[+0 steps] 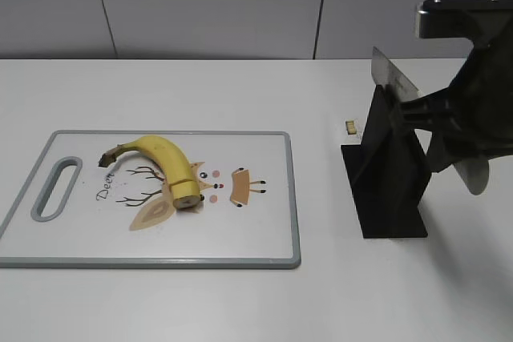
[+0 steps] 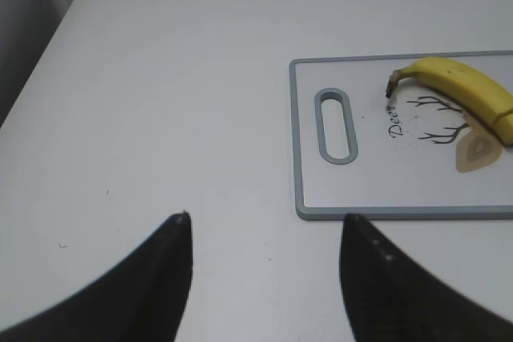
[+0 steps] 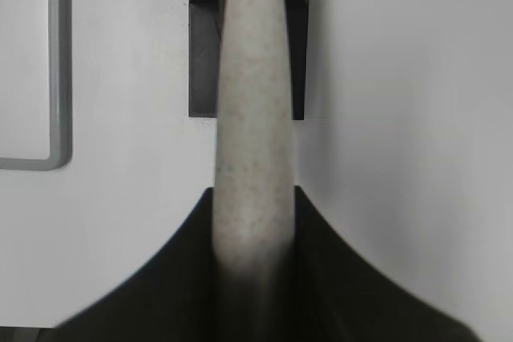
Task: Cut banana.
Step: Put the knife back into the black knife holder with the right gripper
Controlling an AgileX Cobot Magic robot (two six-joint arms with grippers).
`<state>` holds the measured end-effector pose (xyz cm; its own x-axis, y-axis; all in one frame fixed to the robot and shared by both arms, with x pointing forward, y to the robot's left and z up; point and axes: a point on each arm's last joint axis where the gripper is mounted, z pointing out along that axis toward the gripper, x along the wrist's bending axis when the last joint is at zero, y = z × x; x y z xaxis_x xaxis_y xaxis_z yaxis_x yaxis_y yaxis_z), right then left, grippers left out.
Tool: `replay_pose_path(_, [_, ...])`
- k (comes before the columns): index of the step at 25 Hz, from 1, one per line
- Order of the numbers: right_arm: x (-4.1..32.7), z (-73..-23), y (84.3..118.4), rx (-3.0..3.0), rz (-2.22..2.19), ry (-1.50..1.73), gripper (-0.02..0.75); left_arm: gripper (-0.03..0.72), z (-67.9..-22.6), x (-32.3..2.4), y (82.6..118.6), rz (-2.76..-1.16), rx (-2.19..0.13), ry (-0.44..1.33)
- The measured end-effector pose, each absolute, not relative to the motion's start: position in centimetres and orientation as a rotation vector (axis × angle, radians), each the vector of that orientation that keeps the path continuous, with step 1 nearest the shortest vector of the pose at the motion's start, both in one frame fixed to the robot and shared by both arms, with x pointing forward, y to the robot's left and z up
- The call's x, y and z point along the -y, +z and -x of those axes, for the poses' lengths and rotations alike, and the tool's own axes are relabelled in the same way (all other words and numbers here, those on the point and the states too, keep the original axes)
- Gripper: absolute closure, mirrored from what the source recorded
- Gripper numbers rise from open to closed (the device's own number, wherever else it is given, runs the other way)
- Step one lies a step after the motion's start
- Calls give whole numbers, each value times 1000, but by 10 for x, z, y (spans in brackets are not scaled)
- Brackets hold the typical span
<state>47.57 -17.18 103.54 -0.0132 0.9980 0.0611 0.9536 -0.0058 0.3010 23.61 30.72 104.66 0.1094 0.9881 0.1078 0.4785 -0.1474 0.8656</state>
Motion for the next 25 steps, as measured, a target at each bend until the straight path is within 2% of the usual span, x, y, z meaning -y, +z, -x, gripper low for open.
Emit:
replay_pose_path(15, [168,-474,1026,-2111,-2160,308,562,136,-236,-307,1047,-1716,-1442,963])
replay_pose_path(17, [168,-474,1025,-2111,-2160,308,506,136,-236,-307,1047,-1716,-1442,963])
replay_pose_path(21, [168,-475,1025,-2109,-2158,318,312,136,-236,-307,1047,-1716,-1442,963])
replay_pose_path(25, [167,-475,1025,-2109,-2155,328,185,136,-236,-307,1047,-1716,-1442,963])
